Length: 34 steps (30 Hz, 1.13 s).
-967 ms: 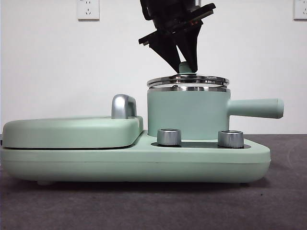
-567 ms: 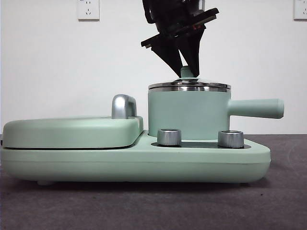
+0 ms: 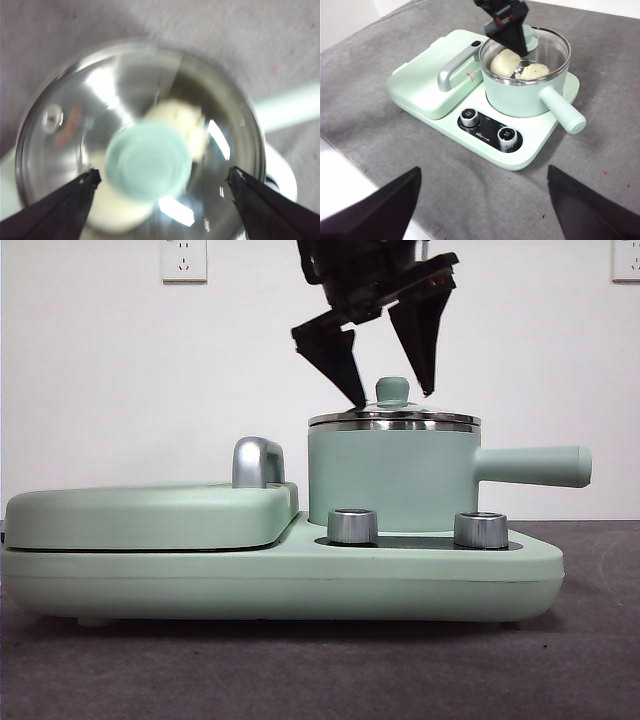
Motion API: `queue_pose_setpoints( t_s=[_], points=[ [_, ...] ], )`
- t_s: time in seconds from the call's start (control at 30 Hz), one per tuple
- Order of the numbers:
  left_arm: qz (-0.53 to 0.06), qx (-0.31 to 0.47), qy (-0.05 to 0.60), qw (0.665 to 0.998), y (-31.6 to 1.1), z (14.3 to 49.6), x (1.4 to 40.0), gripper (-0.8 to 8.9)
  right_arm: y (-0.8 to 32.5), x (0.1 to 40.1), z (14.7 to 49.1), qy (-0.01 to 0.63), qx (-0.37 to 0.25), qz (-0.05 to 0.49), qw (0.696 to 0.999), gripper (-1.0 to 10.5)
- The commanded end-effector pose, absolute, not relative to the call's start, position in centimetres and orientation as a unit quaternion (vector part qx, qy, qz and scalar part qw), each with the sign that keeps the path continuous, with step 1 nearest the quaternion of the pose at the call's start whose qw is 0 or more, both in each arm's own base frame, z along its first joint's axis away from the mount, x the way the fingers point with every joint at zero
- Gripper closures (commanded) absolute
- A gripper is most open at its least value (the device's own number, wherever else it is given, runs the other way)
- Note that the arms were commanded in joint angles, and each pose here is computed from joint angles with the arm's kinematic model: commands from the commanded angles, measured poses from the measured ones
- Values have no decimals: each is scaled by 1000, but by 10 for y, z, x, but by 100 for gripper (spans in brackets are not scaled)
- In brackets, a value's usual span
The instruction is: Put the buns in a small steamer
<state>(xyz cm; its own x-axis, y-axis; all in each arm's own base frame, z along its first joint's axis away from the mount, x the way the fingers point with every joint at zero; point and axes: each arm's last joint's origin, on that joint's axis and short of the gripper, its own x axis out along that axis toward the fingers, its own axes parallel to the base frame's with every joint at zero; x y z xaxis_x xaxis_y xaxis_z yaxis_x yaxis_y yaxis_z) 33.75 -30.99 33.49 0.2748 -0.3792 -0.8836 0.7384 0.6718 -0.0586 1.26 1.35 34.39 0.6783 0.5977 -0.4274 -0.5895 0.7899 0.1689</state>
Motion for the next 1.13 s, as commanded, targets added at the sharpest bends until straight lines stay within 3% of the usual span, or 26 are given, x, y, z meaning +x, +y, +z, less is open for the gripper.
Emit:
queue_pose_setpoints(
  t_s=[0.03,0.27,0.57,0.87,1.13],
  points=[
    [-359,173,474,785,-295,369,319,373,13,11,347,230,17,326,917,545],
    [-360,145,466,795,-253,426,264,376,13,11,347,230,18,327,916,545],
    [-341,176,546,745,-183,389,186,376,15,10,347,230,19,368,901,545],
    [-344,59,434,831,-119,343,119,377,17,9,348,219,2,404,888,545],
    [-353,-6,332,875,-84,315,84,381,17,10,351,199,-3,408,891,546]
  ],
)
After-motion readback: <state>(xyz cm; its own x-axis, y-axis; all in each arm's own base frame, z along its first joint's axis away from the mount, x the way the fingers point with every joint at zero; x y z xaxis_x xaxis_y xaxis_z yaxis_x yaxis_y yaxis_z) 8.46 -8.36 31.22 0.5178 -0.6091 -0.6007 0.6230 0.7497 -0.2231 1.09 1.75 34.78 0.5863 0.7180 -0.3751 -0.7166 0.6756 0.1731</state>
